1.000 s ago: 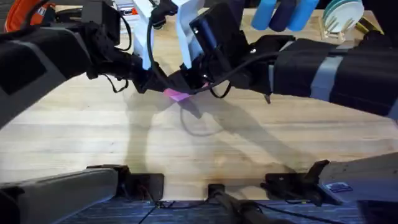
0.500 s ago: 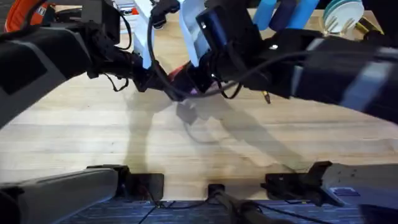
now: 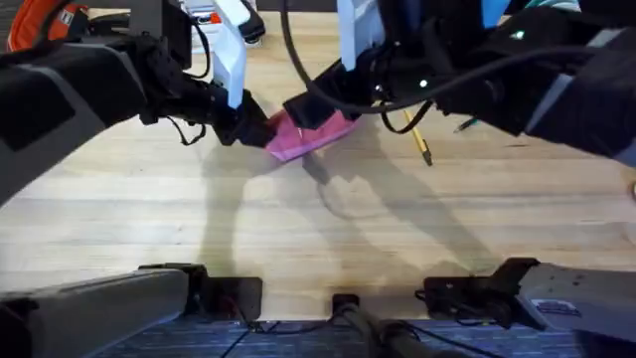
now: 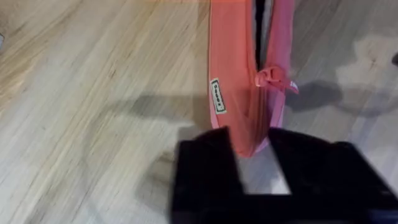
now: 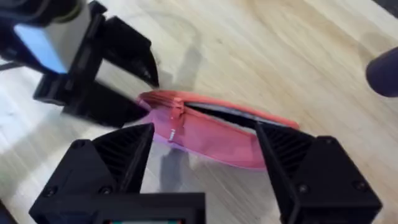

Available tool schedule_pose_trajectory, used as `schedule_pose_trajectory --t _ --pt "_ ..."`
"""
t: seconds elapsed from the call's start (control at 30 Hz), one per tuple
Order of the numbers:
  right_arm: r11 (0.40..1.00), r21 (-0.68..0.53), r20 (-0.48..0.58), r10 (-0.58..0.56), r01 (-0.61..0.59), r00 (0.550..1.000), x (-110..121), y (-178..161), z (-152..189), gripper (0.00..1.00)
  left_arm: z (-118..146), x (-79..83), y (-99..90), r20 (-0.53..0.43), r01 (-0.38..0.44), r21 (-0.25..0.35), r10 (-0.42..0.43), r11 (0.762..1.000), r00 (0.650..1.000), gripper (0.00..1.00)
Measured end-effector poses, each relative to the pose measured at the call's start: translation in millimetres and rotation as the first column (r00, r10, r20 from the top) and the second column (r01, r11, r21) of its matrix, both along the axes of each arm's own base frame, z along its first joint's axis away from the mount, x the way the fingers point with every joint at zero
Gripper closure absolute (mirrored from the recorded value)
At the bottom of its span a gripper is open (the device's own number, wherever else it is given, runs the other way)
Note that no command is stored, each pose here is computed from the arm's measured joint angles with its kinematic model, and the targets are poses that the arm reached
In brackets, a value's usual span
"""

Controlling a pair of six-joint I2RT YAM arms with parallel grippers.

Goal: Unzip the bag, pick up the pens from the table one at a time and place them inside, then zip the bag closed.

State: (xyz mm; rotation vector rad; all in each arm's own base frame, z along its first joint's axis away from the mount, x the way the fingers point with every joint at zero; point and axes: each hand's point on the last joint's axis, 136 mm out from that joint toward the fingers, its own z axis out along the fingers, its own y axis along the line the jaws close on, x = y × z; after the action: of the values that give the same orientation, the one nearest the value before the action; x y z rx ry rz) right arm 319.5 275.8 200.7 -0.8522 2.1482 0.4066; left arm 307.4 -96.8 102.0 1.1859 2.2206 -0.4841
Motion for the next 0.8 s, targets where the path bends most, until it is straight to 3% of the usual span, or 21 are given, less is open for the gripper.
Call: schedule_pose_trajectory --t 0.13,0.17,0.47,0.8 --pt "1.000 -0.010 0.005 -0.013 0.013 1.000 6 -8 1 0.004 0 0.5 -0.1 0.001 -0.002 -0.001 0.002 1.000 1.000 0.066" --pt "1.000 -0.016 0.002 -0.014 0.014 1.000 6 -9 0 0.005 0 0.4 0.0 -0.001 -0.004 -0.002 0.004 1.000 1.000 0.021" --pt "0.996 -0.089 -0.050 0.004 -0.008 0.999 -4 -20 -4 0.006 1 3.5 0.0 0.014 -0.005 -0.002 0.005 1.000 1.000 0.008" --pt "0.998 -0.060 -0.004 0.017 -0.017 1.000 10 -28 40 0.005 15 -10.7 0.1 -0.082 -0.006 -0.001 0.006 1.000 0.997 0.008"
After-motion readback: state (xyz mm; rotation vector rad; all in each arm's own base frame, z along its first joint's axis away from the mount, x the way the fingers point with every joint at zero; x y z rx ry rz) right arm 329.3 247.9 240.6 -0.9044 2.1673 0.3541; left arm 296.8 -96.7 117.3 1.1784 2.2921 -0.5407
